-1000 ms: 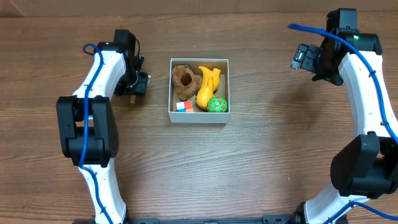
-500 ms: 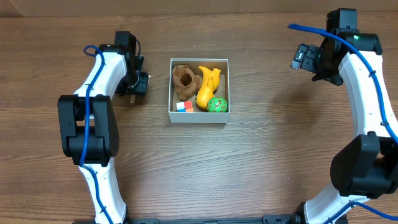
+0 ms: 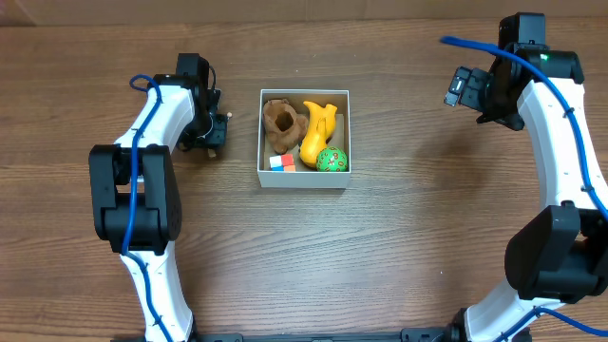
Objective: Pack container
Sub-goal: 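Lower the left gripper onto the white round toy's wooden handle and close, then lift the white toy with the left gripper and carry it over the box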
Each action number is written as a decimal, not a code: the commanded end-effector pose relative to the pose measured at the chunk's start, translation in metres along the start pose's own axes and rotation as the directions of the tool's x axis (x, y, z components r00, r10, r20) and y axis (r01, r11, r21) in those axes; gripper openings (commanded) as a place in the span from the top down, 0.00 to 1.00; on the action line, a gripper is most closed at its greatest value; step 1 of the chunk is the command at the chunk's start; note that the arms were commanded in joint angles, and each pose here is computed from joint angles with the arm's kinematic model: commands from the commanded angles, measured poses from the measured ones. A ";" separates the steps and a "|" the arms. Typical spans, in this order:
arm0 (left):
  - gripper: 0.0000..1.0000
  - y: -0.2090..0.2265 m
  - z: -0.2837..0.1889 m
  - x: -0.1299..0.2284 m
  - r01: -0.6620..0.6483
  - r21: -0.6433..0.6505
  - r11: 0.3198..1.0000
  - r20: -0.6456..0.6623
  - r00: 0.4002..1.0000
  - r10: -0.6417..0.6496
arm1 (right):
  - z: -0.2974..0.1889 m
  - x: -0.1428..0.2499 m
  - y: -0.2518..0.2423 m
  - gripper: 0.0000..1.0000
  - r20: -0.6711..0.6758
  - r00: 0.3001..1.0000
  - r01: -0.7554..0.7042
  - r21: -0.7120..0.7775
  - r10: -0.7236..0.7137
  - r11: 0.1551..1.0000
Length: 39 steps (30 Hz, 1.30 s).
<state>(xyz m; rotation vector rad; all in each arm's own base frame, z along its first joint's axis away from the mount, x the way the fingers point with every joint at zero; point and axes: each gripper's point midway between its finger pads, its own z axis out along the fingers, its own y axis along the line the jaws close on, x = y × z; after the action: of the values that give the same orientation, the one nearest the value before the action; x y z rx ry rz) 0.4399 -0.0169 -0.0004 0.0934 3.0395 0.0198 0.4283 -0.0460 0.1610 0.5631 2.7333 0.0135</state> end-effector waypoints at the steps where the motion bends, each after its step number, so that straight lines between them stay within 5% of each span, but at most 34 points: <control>1: 0.80 -0.001 0.007 0.008 0.007 0.004 1.000 -0.035 0.999 -0.007 | -0.018 -0.009 0.004 0.00 0.053 0.999 -0.004 -0.022 0.005 1.000; 6: 0.89 0.000 -0.007 0.000 0.007 0.004 1.000 -0.026 1.000 -0.006 | -0.018 -0.009 0.004 0.00 0.053 0.999 -0.004 -0.022 0.005 1.000; 21: 0.92 -0.005 -0.119 -0.043 0.008 -0.039 0.999 0.077 0.997 -0.005 | -0.018 -0.009 0.004 0.00 0.053 0.999 -0.003 -0.022 0.004 1.000; 29: 0.91 -0.072 -0.169 -0.043 -0.054 -0.007 0.999 0.130 0.990 0.054 | -0.018 -0.010 0.004 0.00 0.054 0.999 -0.003 -0.022 0.004 1.000; 39: 0.91 -0.170 -0.178 -0.002 -0.161 0.080 0.984 0.066 0.986 0.156 | -0.018 -0.010 0.004 0.00 0.054 0.999 -0.004 -0.022 0.005 1.000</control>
<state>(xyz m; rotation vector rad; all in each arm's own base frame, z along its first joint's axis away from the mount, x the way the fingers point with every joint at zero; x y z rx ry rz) 0.4222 -0.1627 0.1674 0.3574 2.9650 -0.0072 0.4281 -0.0461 0.1609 0.5629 2.7340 0.0122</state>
